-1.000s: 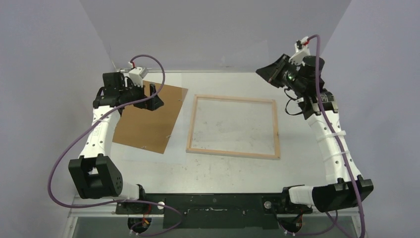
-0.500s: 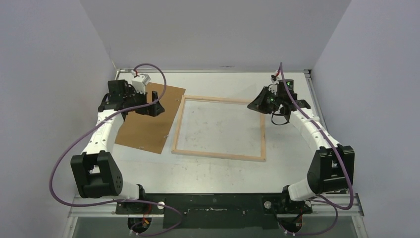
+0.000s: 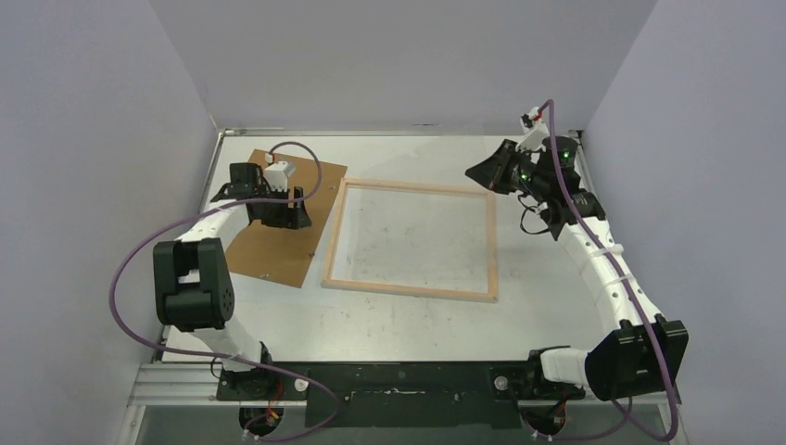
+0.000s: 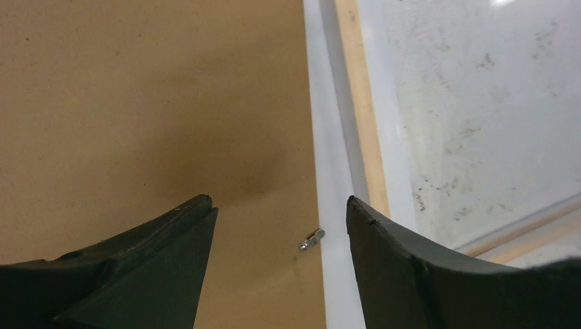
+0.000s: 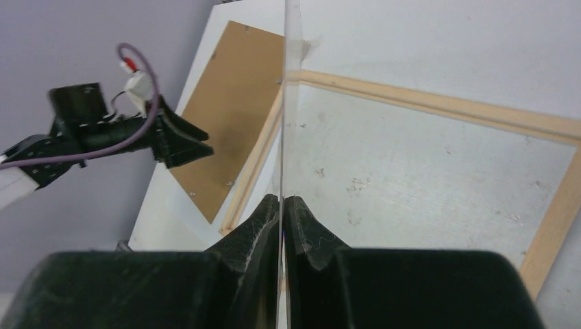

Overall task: Put the photo into the frame
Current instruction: Place the photo frame item in the photo frame.

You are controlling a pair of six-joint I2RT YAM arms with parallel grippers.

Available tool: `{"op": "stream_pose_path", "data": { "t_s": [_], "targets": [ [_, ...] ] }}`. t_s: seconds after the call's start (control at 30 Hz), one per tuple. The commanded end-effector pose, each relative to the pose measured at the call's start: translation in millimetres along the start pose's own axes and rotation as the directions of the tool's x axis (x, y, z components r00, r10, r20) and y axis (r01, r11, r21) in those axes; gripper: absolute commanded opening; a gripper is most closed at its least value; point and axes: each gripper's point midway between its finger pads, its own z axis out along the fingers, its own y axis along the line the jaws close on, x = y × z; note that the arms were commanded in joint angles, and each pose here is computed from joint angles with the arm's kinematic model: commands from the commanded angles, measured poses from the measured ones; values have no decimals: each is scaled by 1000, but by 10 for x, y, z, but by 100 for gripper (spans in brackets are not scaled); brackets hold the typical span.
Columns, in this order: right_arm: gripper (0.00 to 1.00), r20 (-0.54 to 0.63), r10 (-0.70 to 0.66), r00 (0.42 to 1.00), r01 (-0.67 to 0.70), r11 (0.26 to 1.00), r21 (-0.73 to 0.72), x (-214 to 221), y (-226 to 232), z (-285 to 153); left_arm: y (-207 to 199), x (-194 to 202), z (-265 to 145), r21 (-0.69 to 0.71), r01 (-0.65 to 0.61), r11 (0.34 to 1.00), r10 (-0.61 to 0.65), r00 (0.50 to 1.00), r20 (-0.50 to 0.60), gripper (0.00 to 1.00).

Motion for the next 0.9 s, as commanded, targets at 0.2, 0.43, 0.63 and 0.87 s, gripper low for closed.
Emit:
{"op": "stream_pose_path", "data": {
  "t_s": [0.2, 0.43, 0.63, 0.87],
  "targets": [
    [5, 161, -128, 979, 178, 919, -353, -328, 1008, -212, 185, 21, 337, -40, 111, 993, -110, 994, 15, 61],
    [5, 221, -55, 974, 162, 848, -505, -667, 1493, -472, 274, -138, 199, 2, 230, 973, -228, 966, 124, 60],
    [5, 239, 9, 971, 140, 791, -596, -712, 1746, -646, 389, -311, 20, 53, 372, 927, -375, 901, 221, 59],
    [5, 214, 24, 977, 114, 784, -610, -600, 1837, -618, 604, -404, -153, 83, 506, 859, -507, 816, 277, 60]
  ]
}}
